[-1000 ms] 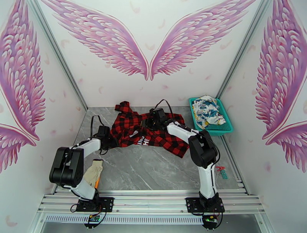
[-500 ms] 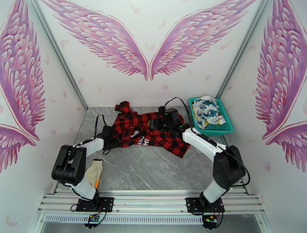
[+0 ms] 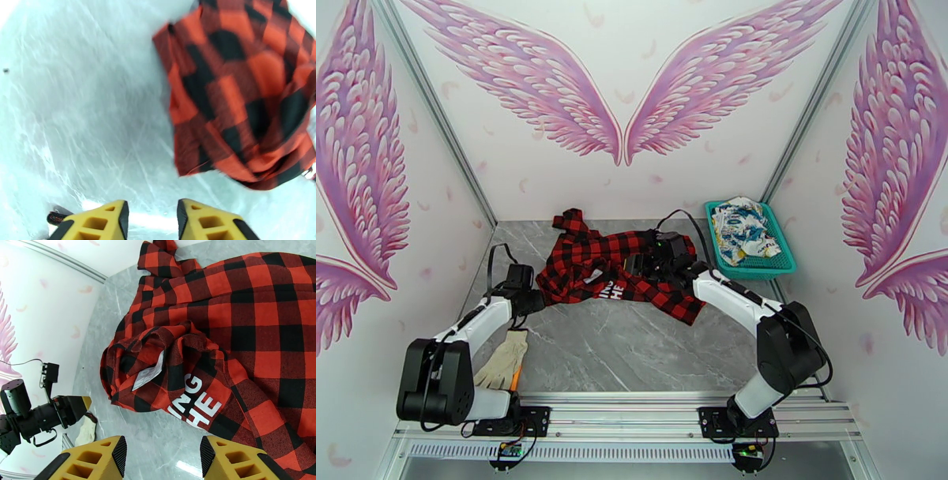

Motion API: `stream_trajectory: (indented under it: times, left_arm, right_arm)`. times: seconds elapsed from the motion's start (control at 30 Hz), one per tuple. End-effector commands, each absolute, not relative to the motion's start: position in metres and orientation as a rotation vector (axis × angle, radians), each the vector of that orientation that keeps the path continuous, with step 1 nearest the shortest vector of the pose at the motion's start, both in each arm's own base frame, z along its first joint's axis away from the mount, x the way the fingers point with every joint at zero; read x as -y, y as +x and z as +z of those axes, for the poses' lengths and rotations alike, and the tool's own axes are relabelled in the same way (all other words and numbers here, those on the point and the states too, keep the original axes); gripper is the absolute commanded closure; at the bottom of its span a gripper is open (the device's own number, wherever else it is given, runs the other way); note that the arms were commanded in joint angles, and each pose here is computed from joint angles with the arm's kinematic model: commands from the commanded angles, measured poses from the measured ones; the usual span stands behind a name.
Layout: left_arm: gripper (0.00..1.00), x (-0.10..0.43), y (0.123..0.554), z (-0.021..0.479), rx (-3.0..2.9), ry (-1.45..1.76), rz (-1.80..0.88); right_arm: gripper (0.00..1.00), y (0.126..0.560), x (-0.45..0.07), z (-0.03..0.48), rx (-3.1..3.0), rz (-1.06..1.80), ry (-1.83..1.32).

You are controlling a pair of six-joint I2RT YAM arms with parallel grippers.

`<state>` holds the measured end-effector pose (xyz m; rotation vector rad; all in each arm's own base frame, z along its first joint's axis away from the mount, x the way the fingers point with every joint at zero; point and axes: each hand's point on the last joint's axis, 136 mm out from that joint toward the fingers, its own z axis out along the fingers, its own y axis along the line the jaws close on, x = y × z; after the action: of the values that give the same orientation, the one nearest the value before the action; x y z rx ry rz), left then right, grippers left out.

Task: Fold and stack the mixed laundry pile

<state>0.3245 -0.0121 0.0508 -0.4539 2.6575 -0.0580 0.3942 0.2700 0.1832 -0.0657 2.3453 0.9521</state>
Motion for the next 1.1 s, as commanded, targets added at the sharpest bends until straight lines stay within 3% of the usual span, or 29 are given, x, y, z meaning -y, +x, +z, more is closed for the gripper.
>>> stream_trajectory:
  times: [0.0,0.1,0.57,0.67,0.8,0.9,1.07]
  left_arm:
    - [0.5,0.02,0.332,0.041,-2.69,-0.427,-0.085]
    - [0.46,0.024,0.344,0.037,-2.687,-0.427,-0.098]
    - [0.46,0.046,0.38,0.016,-2.711,-0.413,-0.139]
    - [0.56,0.048,0.388,0.014,-2.711,-0.411,-0.134]
    - [0.86,0.047,0.394,0.014,-2.693,-0.426,-0.104]
    - [1.0,0.05,0.396,0.022,-2.681,-0.405,-0.104]
    - [1.0,0.055,0.379,0.059,-2.643,-0.379,-0.067]
  right_arm:
    - [0.44,0.393,-0.268,0.188,-2.323,0.953,-0.067]
    - [0.44,0.392,-0.265,0.186,-2.328,0.94,-0.061]
    - [0.44,0.39,-0.261,0.18,-2.348,0.918,-0.051]
    - [0.44,0.389,-0.26,0.181,-2.349,0.917,-0.051]
    - [0.44,0.388,-0.257,0.181,-2.359,0.897,-0.055]
    - [0.44,0.386,-0.252,0.181,-2.36,0.874,-0.047]
    - [0.44,0.38,-0.245,0.185,-2.364,0.886,-0.047]
